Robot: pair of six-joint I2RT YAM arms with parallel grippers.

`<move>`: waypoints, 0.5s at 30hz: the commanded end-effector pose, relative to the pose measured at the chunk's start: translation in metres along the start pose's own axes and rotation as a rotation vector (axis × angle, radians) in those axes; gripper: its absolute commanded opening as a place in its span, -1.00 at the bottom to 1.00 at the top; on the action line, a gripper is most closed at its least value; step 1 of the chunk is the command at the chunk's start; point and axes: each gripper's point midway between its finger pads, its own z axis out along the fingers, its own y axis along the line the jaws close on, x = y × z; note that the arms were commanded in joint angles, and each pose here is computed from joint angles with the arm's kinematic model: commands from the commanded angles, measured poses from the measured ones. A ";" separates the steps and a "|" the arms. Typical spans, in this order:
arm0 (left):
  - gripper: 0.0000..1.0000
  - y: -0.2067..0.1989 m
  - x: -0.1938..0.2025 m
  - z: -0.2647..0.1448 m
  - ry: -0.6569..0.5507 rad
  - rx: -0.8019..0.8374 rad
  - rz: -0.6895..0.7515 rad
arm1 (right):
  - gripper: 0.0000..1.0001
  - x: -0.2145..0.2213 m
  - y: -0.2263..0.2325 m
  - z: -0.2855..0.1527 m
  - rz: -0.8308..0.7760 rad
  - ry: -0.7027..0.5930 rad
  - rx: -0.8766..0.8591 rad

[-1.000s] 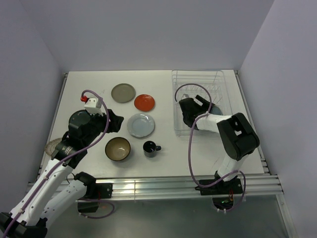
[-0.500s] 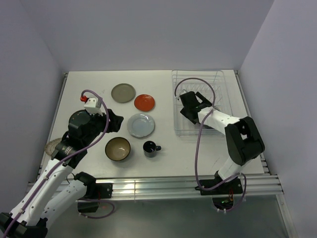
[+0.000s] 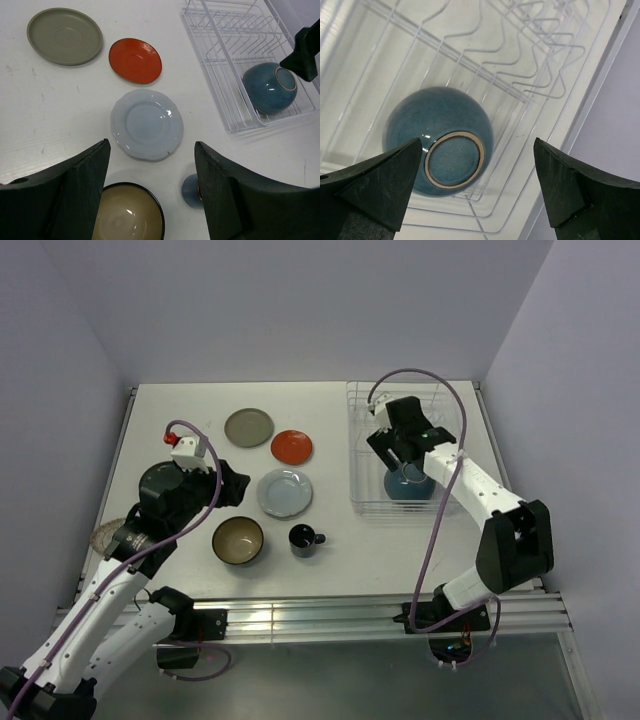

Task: Load the mixed dishes into the dish rack

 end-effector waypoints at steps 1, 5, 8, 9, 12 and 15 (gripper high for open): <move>0.50 -0.004 -0.003 0.003 -0.015 0.034 0.026 | 0.99 -0.026 -0.010 -0.030 0.089 -0.109 -0.073; 0.49 -0.011 -0.002 0.003 -0.013 0.072 0.030 | 1.00 -0.042 -0.004 -0.056 0.142 -0.209 -0.205; 0.50 -0.015 0.001 0.005 0.002 0.099 0.027 | 1.00 -0.051 0.016 -0.066 0.165 -0.282 -0.380; 0.49 -0.016 0.002 0.005 0.006 0.106 0.027 | 0.97 -0.053 0.027 -0.067 0.170 -0.302 -0.463; 0.49 -0.018 0.004 0.007 0.021 0.115 0.018 | 0.82 -0.043 0.045 -0.054 0.179 -0.279 -0.635; 0.49 -0.020 0.006 0.007 0.034 0.124 0.010 | 0.60 -0.031 0.062 -0.040 0.194 -0.225 -0.762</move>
